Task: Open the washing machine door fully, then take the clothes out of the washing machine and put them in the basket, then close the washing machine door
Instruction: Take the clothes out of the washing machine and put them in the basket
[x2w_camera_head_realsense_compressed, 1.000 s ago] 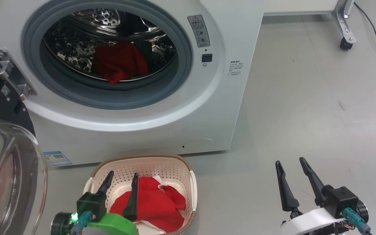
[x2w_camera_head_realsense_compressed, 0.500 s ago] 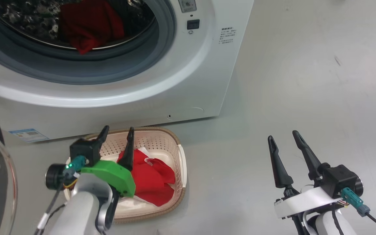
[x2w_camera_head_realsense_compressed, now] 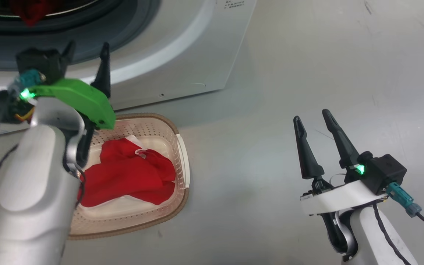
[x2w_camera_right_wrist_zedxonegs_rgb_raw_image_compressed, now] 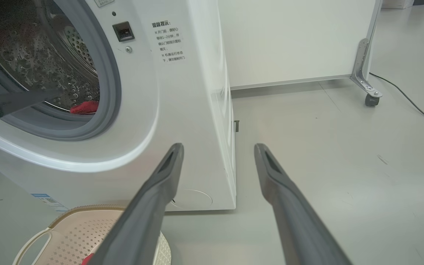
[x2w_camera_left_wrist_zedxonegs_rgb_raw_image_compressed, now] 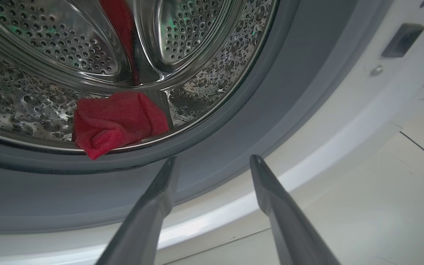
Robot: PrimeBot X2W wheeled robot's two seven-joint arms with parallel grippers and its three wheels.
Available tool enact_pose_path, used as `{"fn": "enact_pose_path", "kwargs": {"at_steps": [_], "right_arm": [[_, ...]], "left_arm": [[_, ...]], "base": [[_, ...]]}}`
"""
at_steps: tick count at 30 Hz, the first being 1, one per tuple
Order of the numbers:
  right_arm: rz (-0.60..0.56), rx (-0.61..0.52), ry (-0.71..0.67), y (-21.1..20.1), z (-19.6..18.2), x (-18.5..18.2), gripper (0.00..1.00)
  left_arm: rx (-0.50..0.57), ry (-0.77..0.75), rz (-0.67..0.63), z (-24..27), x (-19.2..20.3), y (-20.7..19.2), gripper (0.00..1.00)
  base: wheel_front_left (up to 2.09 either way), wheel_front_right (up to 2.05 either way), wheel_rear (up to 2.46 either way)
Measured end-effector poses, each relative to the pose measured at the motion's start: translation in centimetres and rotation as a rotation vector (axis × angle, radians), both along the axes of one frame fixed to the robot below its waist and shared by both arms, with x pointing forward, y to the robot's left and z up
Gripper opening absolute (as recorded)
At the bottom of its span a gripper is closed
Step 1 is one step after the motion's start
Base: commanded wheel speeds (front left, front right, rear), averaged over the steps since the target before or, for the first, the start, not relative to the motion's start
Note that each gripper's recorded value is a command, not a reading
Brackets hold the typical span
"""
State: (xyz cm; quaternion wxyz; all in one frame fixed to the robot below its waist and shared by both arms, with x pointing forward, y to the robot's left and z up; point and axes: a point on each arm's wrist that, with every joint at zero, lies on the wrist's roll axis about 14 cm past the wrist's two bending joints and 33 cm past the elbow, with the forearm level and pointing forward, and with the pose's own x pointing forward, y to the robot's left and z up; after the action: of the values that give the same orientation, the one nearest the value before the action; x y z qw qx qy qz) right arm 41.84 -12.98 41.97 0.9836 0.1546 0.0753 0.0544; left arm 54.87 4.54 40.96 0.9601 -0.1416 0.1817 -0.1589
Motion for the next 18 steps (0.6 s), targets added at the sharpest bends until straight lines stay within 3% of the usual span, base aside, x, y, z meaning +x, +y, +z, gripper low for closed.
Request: {"fn": "enact_pose_path", "kwargs": {"at_steps": [9,18], "right_arm": [[-0.021,0.035,0.021,-0.7,-1.7,2.5,1.0],[-0.053,0.057,0.063,-1.7,-3.3,2.9,1.0]], "left_arm": [[0.154,0.049,-0.038,-2.3,6.7,2.0,1.0],[0.263,0.12,-0.057,-4.7,10.7,3.0,1.0]], "base": [[0.0,0.0,0.0],[0.0,0.0,0.0]]}}
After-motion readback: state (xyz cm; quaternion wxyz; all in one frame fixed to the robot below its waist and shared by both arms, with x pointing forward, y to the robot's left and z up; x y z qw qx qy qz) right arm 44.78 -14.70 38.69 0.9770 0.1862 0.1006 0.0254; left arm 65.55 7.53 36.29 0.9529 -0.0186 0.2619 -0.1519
